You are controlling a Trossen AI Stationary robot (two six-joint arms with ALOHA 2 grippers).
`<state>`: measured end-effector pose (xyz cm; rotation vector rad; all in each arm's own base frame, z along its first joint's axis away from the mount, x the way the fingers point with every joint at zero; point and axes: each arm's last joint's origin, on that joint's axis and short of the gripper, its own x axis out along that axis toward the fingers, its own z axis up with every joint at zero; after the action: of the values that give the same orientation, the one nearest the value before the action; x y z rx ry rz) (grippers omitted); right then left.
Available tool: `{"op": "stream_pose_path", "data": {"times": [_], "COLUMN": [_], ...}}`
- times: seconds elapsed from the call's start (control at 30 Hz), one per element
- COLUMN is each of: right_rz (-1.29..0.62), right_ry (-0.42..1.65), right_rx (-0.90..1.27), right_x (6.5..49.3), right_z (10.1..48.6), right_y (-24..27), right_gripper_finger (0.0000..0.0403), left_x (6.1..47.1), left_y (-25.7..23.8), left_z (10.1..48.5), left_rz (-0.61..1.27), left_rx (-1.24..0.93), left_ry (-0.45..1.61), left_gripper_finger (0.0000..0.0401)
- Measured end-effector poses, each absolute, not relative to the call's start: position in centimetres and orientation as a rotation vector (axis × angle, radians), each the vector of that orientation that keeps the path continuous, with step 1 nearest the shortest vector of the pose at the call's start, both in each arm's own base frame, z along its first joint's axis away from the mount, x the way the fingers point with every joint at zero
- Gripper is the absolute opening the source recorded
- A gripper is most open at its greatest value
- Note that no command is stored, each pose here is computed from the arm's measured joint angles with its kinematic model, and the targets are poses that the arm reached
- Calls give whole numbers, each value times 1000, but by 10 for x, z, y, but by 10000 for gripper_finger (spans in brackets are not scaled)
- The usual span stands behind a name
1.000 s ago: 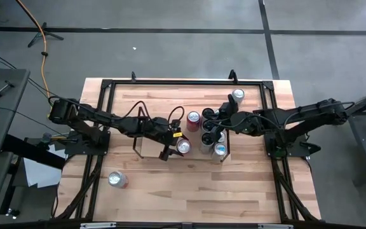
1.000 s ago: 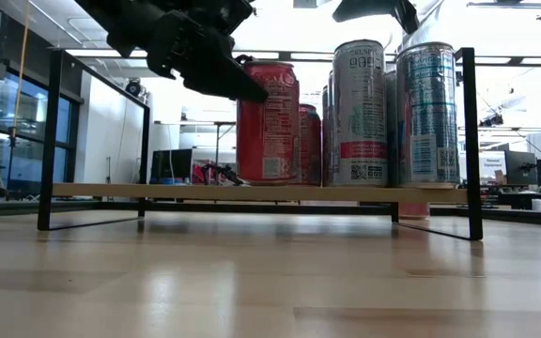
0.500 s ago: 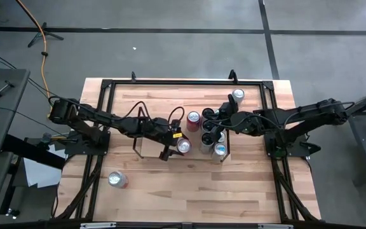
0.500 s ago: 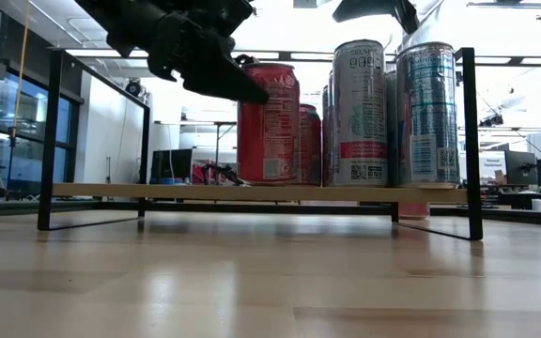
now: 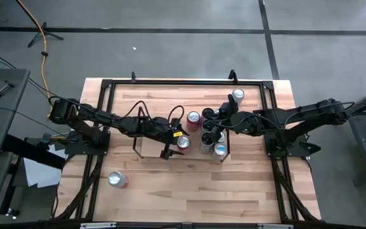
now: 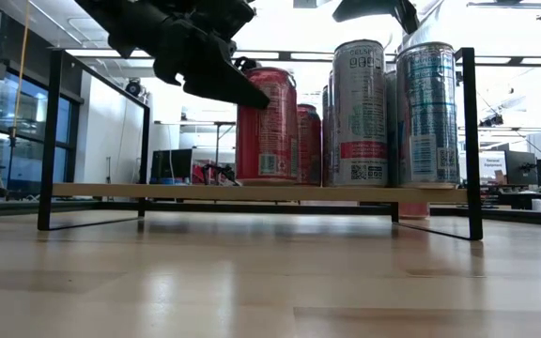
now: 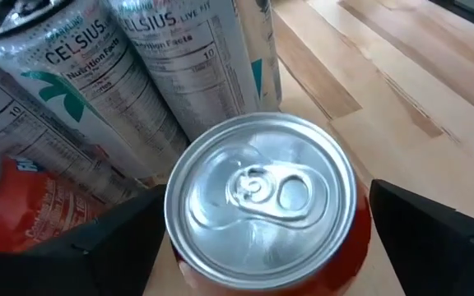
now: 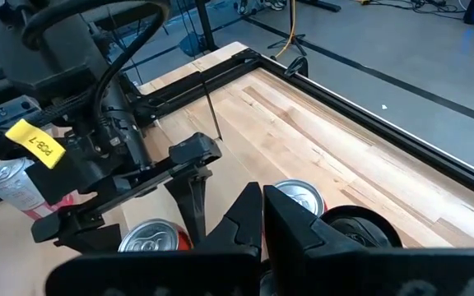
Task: Place canned beverage on shelf
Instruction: Put the orange soda can aligned with the other orange soda can on the shelf
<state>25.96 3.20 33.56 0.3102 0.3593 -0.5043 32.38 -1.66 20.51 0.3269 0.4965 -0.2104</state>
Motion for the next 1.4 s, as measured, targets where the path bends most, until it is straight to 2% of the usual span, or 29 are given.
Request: {"op": "stream_pose_path", "data": {"times": [0.5,0.83,1.07,1.27,1.4], "right_rz": [-504,-500,-508,-505,-503], "right_ry": [359,365,366,370,372], "right_rx": [310,286,280,263,255], "right_x": [260,260,260,260,260], "right_z": [336,336,336,336,336], "right_y": [32,32,30,30,30], "right_gripper_finger": [0,0,0,0,0], "left_x": [302,275,270,272,274], "left_y": [-12,-15,-15,-20,-43], "left_z": [252,294,299,296,305], "left_rz": [-136,-79,-64,38,126], "left_rx": [273,-117,-241,-441,-407], "left_ry": [367,238,222,239,320], "left_gripper_finger": [374,374,374,374,374]}}
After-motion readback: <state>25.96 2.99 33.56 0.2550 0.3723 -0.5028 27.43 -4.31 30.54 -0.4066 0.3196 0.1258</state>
